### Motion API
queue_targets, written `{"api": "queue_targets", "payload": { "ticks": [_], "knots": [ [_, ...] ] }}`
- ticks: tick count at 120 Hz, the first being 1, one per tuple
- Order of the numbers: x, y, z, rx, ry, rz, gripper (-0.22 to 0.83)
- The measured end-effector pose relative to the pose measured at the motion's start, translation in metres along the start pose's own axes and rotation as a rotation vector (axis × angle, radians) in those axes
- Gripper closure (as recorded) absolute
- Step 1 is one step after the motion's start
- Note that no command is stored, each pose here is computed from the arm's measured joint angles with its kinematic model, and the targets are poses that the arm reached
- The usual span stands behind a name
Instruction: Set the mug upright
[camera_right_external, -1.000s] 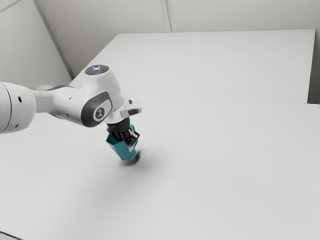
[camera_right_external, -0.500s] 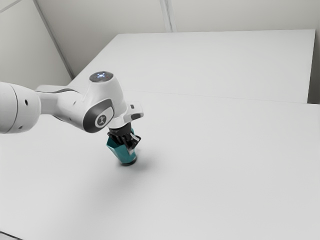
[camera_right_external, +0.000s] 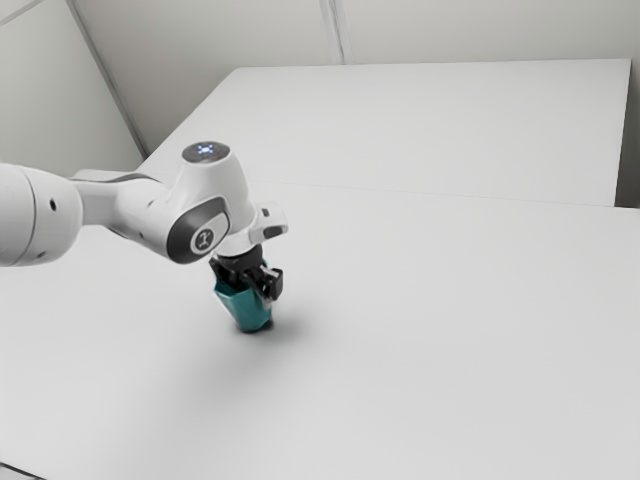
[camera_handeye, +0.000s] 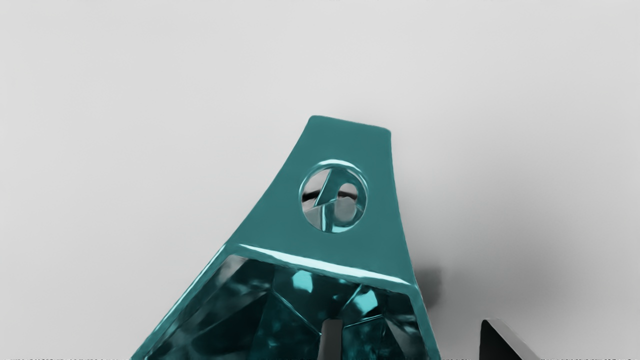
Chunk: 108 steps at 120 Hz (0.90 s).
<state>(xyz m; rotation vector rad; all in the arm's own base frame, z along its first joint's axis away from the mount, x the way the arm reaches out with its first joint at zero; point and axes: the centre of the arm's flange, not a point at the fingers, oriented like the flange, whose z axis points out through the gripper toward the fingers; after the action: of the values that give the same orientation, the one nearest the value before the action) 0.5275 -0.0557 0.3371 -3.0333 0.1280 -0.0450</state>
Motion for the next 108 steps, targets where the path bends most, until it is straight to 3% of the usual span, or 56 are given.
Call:
{"api": "queue_targets", "payload": {
  "ticks": [16,37,68,89,108],
  "knots": [
    [0.002,0.001,-0.018,0.015,0.014,0.003,0.19],
    [0.007,0.006,-0.057,0.038,0.048,0.009,0.09],
    [0.022,0.02,-0.111,-0.063,0.056,-0.051,0.03],
    [0.048,0.017,-0.204,-0.136,0.101,-0.079,0.01],
    [0.048,0.011,-0.251,-0.137,0.086,-0.073,0.01]
  ]
}}
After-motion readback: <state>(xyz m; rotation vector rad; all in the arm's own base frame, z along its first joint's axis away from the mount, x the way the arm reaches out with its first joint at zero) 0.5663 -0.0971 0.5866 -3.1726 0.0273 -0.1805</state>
